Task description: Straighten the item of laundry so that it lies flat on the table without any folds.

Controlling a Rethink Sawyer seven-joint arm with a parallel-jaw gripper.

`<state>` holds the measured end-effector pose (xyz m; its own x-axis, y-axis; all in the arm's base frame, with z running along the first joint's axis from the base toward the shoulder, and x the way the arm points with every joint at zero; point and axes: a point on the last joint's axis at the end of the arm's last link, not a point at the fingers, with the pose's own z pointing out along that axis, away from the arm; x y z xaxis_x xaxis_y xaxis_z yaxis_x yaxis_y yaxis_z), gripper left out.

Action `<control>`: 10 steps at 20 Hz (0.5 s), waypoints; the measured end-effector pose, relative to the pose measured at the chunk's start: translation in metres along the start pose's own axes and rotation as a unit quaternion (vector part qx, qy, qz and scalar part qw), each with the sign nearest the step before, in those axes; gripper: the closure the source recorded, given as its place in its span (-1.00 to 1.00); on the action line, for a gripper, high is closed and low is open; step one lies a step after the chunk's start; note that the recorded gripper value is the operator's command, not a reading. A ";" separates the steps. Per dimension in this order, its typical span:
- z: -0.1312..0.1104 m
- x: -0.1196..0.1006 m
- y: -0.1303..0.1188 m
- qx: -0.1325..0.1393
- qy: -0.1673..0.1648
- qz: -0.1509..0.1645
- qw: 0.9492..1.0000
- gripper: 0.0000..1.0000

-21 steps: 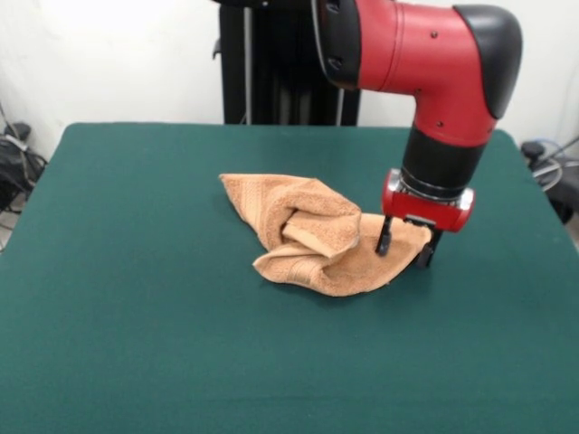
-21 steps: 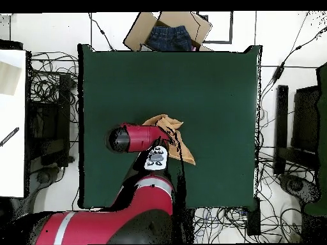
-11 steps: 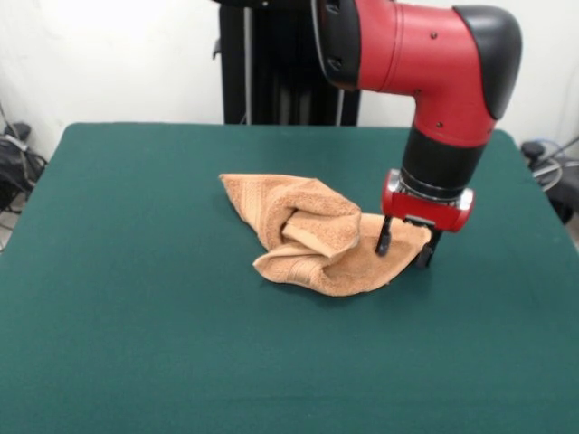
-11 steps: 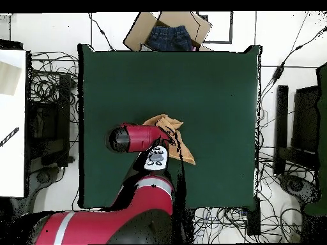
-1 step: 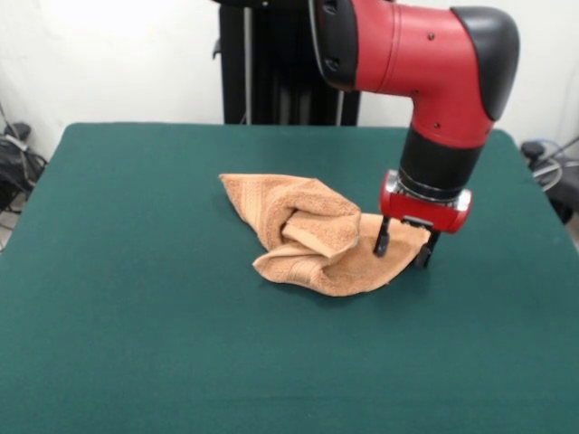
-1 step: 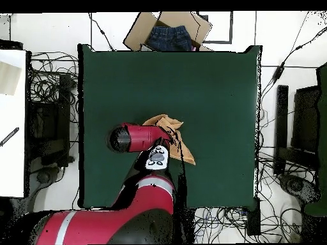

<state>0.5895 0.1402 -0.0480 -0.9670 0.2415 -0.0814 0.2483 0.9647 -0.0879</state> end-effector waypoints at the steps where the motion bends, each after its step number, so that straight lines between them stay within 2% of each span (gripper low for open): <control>1: 0.001 0.000 0.000 0.000 0.000 0.000 1.000 -1.00; 10: 0.001 -0.001 -0.001 0.000 0.000 0.001 1.000 -1.00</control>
<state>0.5901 0.1394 -0.0493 -0.9667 0.2427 -0.0812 0.2495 0.9644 -0.0880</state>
